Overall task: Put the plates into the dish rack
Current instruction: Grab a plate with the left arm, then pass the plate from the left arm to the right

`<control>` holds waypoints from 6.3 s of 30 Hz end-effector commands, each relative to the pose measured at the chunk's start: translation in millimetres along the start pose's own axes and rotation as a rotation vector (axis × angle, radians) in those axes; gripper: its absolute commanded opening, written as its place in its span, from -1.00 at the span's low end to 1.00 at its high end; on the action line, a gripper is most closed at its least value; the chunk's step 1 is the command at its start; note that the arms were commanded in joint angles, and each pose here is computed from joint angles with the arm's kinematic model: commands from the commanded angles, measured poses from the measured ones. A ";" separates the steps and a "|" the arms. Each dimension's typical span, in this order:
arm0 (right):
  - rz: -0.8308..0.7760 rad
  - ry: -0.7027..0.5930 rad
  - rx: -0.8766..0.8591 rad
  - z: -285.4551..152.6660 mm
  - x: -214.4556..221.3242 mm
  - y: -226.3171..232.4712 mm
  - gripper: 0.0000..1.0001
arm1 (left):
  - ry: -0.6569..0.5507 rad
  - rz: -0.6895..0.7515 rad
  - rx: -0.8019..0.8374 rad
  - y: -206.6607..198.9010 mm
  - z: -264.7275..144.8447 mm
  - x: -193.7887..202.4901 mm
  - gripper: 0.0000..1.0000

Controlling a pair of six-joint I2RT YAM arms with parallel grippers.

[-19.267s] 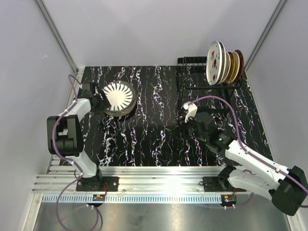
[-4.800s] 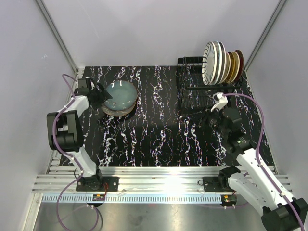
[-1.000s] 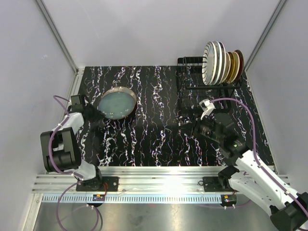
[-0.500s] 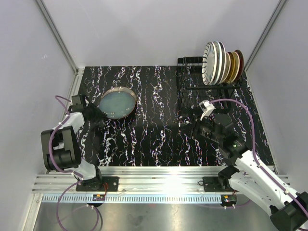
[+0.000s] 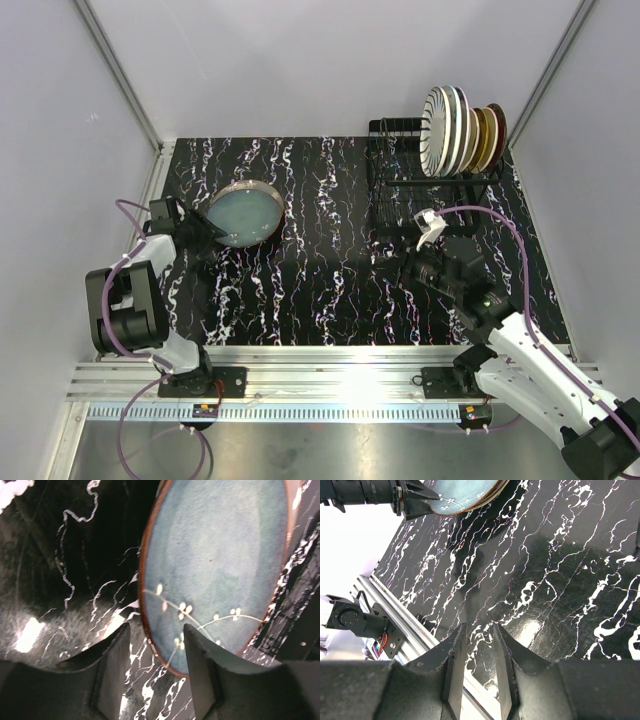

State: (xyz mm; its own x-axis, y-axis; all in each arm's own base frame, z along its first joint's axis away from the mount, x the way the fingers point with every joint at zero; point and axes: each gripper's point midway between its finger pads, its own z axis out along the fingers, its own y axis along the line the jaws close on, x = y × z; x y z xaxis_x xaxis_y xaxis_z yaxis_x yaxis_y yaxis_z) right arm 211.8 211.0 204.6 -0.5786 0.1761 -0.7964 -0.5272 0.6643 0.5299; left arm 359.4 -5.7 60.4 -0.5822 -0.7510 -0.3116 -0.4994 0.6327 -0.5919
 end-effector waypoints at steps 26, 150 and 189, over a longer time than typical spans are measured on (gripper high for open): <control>-0.022 -0.030 0.000 -0.8 -4.5 1.5 -0.30 | 0.045 -0.039 0.089 -7.2 19.6 6.5 -0.44; 0.575 -0.245 -0.120 58.5 -39.7 5.3 -0.20 | 0.469 0.438 0.960 -216.0 -170.0 170.5 -1.00; 0.398 -0.278 0.039 33.7 -64.8 -0.8 -1.00 | 0.209 0.653 0.380 -168.0 -83.2 116.8 0.98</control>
State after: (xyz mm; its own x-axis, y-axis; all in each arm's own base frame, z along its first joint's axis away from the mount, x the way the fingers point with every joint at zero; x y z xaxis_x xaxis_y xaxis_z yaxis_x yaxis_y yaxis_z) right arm 253.5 212.5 142.8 -0.6761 0.5623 -0.4761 -0.0424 0.6154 0.7870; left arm 295.9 -203.4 167.7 -0.8760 -0.1571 -0.4560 0.2251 0.7032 -0.6745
